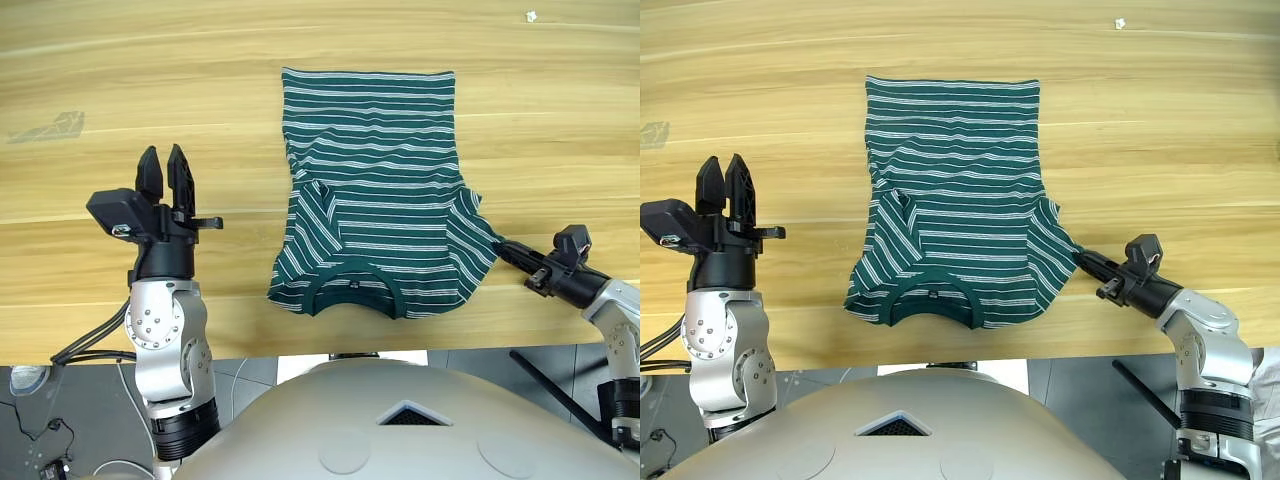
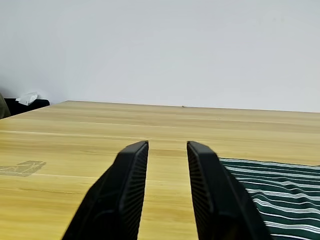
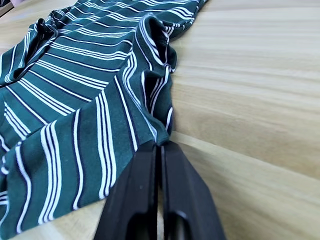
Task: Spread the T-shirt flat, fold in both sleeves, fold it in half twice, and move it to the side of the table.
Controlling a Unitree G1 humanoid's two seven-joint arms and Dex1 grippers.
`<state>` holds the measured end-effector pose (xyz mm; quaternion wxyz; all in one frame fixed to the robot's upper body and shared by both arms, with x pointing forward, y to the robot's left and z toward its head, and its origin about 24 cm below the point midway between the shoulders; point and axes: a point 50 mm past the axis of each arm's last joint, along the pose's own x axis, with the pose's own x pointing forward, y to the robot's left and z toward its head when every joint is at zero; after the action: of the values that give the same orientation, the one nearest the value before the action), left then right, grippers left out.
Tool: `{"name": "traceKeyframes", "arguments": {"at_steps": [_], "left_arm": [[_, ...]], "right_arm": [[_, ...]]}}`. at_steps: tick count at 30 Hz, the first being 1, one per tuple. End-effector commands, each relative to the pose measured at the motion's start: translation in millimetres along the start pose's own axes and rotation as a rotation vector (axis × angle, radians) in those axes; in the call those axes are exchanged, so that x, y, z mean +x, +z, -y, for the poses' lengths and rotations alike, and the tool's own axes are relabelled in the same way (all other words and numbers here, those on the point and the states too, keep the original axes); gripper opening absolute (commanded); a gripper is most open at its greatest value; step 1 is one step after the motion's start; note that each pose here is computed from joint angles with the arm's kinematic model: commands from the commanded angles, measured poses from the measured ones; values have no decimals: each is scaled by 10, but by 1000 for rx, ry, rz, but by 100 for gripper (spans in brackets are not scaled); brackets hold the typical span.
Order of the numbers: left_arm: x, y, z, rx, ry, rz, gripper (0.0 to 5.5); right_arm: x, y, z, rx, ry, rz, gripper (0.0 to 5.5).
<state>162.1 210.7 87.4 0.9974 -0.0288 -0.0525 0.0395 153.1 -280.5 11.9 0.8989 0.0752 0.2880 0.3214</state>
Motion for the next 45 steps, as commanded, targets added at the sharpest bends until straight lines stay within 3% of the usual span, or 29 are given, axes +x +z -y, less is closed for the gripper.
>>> {"name": "traceKeyframes", "arguments": {"at_steps": [1,7,18,30,40,45], "left_arm": [[27,-26,22,4,-21,-5,146],[45,-57,59,5,-40,-12,146],[22,-163,164,2,-80,-46,146],[3,-204,206,-8,-93,-60,146],[8,-201,231,-5,-112,-63,146],[25,-144,243,55,-165,-44,146]], "right_arm": [[14,16,-89,0,77,23,2],[97,264,-228,-67,168,103,2],[625,440,-725,-176,363,110,2],[765,325,-792,-213,377,55,2],[779,411,-841,-117,400,134,175],[753,479,-846,-177,407,208,186]]}}
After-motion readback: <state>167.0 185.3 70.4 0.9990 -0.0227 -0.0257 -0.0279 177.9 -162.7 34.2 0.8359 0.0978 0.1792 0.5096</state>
